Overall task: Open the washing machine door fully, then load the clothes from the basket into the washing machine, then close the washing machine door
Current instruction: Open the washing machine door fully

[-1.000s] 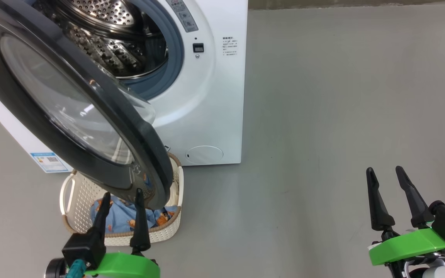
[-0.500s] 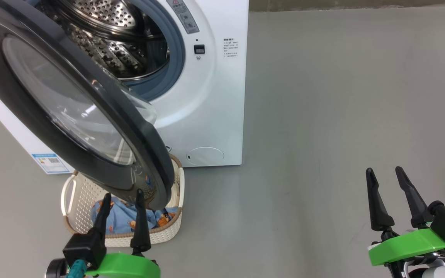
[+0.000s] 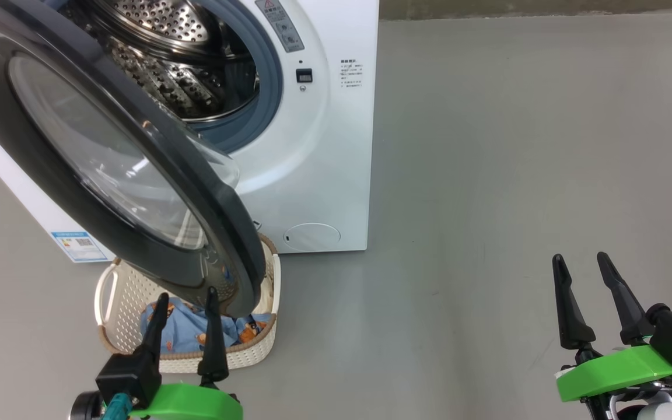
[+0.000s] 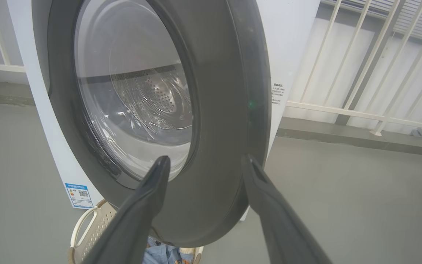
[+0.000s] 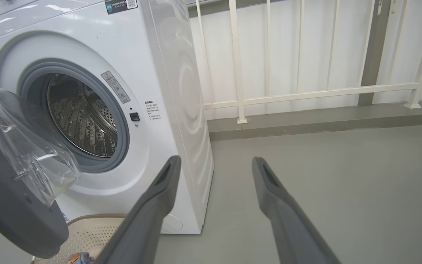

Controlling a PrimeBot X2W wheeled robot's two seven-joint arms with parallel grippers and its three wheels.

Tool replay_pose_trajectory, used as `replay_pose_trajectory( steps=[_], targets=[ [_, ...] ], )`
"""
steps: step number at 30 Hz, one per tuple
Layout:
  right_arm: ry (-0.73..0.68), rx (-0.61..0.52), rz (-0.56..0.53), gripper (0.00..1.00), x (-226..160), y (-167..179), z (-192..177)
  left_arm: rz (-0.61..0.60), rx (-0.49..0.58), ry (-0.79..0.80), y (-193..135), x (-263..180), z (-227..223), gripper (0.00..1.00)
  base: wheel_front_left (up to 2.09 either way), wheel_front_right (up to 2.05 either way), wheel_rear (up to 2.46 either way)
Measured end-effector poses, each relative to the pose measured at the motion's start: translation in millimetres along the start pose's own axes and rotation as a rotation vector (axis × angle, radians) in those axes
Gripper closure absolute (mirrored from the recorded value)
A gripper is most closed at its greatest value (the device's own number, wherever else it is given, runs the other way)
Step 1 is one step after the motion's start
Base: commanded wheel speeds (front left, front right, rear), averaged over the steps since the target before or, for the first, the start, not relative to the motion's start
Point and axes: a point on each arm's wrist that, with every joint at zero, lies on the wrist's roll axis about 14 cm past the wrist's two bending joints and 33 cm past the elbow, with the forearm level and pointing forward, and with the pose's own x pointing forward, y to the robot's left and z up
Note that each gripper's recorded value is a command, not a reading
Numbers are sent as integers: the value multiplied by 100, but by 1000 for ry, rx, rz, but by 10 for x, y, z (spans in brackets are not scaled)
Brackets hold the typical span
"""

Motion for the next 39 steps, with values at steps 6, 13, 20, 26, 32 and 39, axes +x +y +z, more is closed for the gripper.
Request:
replay_pose_trajectory(
  steps=[6,13,20,26,32,39],
  targets=[
    [-1,1,0,0,0,0,2,3,1,0,5,-2,1,0,0,0,0],
    [-1,1,-4,0,-3,-10,2,3,-1,2,3,-3,-5,100,0,0,0],
    [4,1,-7,0,-2,-18,-16,-4,-12,1,-13,6,-2,100,0,0,0],
    [17,-6,-7,0,-2,-23,-58,-1,-20,-73,-4,65,230,100,0,0,0],
    [21,-4,-6,0,-10,-14,-73,-18,-13,-168,-47,161,533,100,0,0,0],
    [19,-3,-6,0,-24,-12,-78,-100,-15,-292,-283,315,951,100,0,0,0]
  ],
)
